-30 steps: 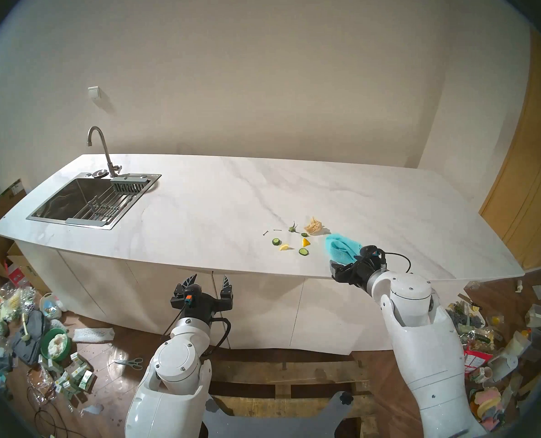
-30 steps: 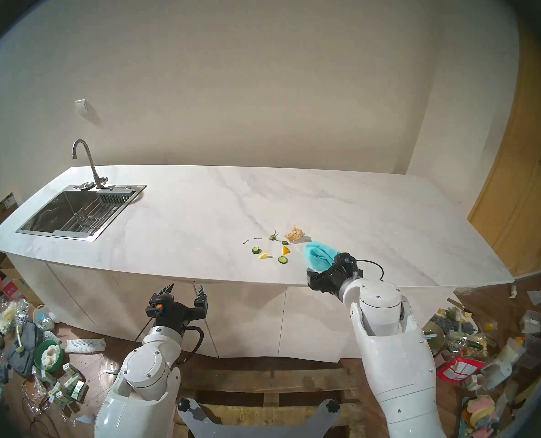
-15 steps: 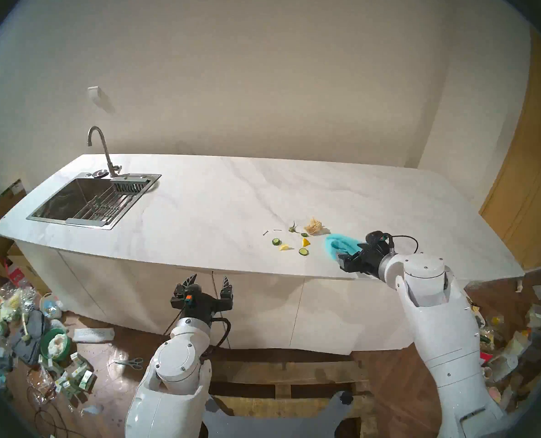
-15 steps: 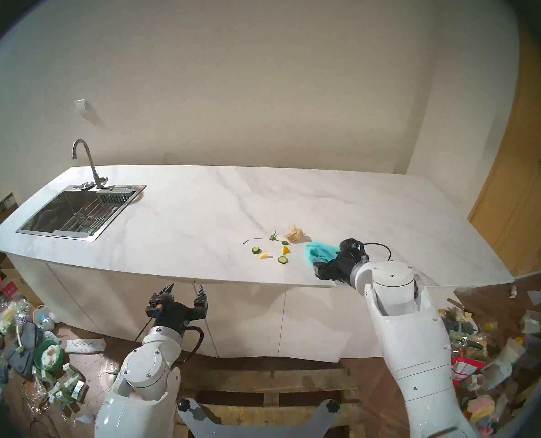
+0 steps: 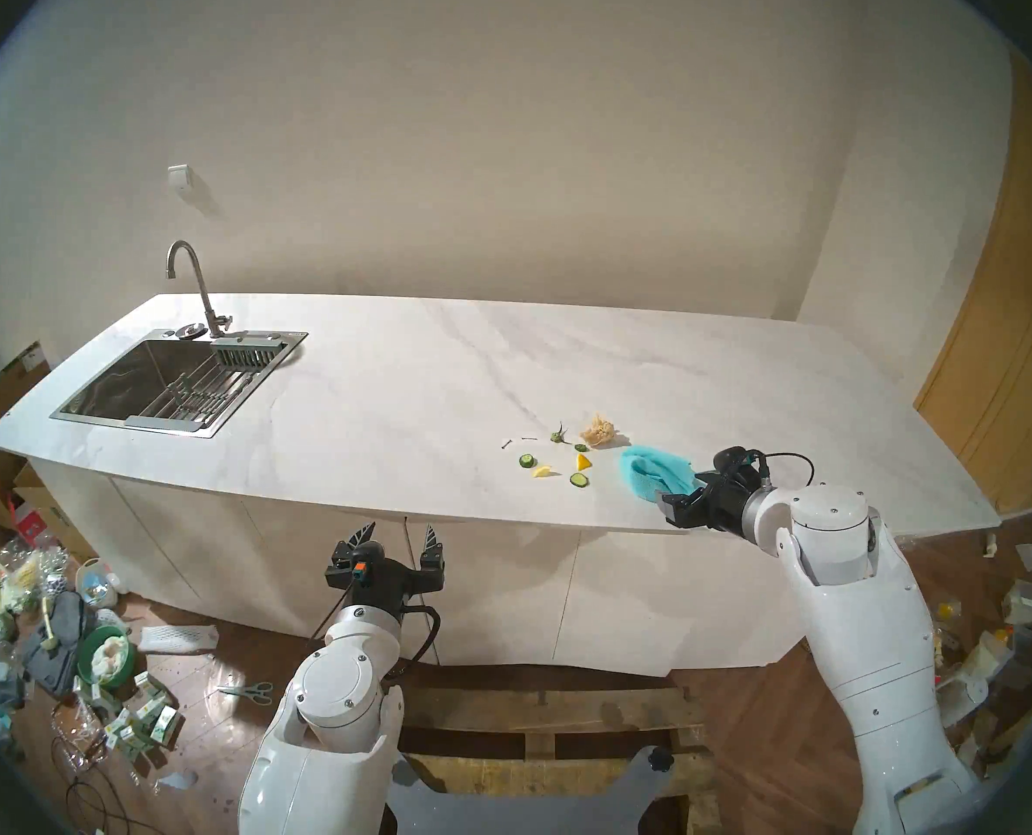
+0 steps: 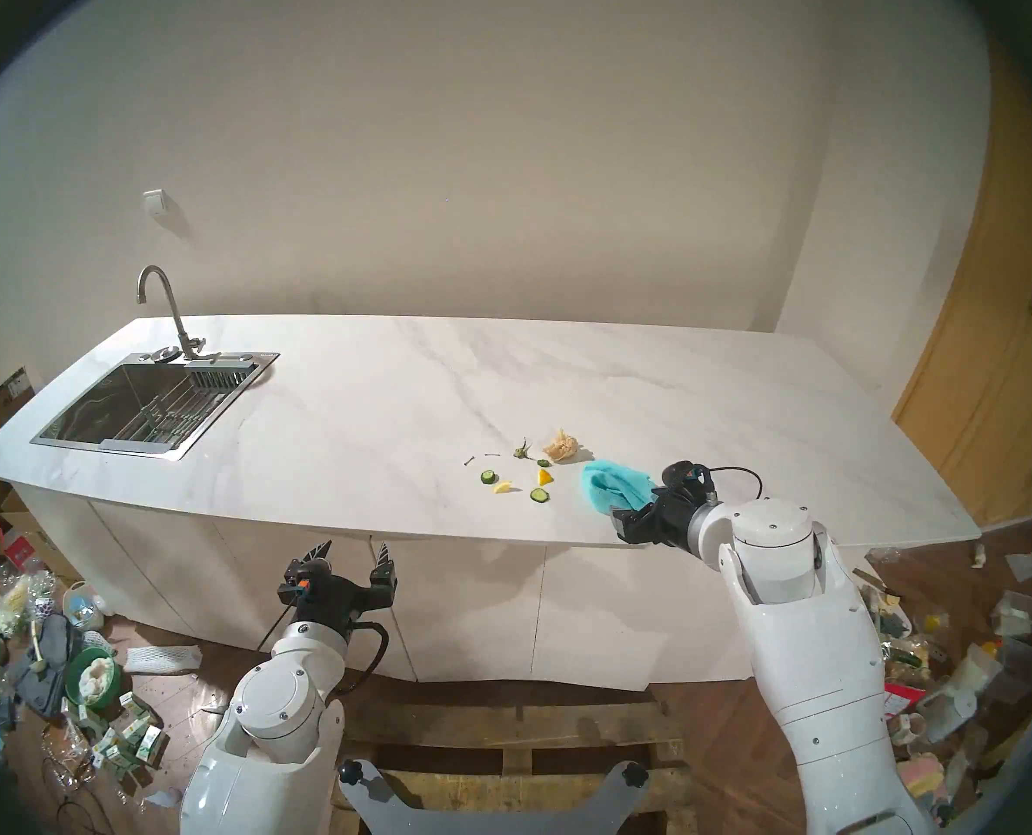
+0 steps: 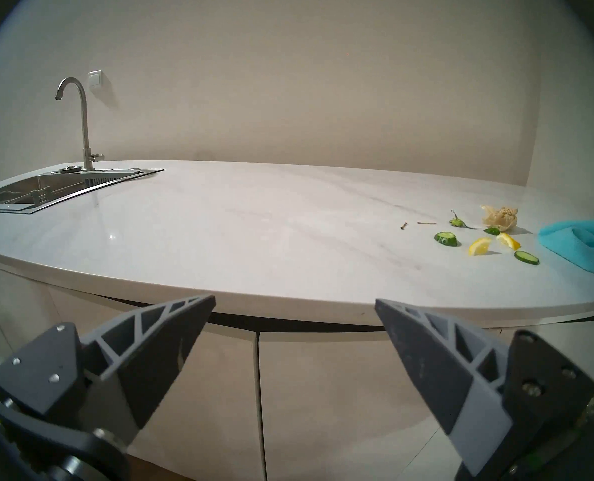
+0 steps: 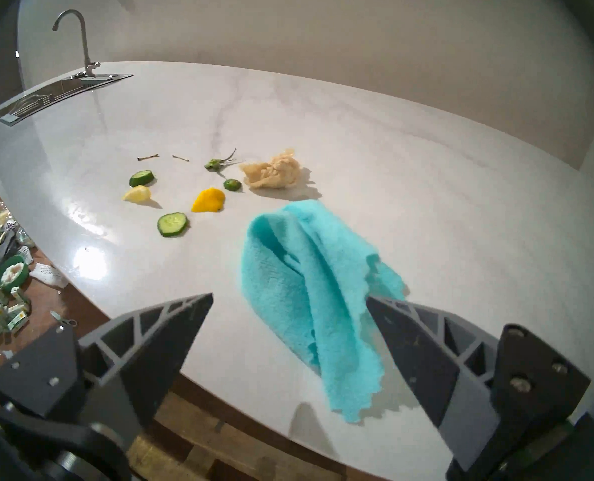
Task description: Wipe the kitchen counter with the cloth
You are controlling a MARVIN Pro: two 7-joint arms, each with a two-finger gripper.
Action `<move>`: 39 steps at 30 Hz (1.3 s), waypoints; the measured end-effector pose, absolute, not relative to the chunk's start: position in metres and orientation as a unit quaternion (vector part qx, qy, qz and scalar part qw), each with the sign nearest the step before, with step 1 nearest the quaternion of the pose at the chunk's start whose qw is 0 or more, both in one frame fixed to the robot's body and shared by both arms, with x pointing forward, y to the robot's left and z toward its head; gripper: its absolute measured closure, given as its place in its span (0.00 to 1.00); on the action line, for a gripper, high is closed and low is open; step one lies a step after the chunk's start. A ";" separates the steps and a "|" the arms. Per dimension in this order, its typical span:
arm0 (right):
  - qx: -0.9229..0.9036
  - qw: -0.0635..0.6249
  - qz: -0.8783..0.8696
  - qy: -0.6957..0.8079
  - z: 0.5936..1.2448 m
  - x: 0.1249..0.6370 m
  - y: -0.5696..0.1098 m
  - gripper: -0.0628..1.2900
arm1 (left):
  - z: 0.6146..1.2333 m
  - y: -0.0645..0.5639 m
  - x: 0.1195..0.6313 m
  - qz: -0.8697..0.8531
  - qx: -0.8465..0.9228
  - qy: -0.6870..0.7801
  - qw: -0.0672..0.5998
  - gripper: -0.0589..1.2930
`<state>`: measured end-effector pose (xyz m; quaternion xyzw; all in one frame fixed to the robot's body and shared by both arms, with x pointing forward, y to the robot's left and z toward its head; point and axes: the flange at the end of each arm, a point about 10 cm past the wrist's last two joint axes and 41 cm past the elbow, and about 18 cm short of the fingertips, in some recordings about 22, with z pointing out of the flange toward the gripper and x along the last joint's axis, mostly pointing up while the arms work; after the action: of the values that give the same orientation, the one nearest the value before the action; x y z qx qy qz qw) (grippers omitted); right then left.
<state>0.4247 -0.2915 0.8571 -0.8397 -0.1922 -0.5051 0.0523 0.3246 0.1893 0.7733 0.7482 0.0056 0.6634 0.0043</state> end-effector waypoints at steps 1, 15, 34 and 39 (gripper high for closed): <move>-0.841 0.052 -0.503 -0.194 0.856 0.426 -0.293 0.07 | 0.773 0.189 0.325 0.663 0.748 0.006 0.004 0.03; -0.872 0.088 -0.456 -0.153 0.827 0.450 -0.300 0.07 | 0.773 0.189 0.325 0.663 0.748 0.005 0.004 0.03; -0.871 0.113 -0.443 -0.183 0.827 0.475 -0.277 0.97 | 0.773 0.189 0.325 0.663 0.748 0.005 0.004 0.03; -0.866 0.076 -0.457 -0.190 0.832 0.477 -0.278 0.97 | 0.773 0.189 0.325 0.663 0.748 0.005 0.004 0.03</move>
<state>0.4766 -0.2778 0.8318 -0.8658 -0.1900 -0.4567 0.0760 0.3246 0.1893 0.7733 0.7483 0.0053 0.6633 0.0042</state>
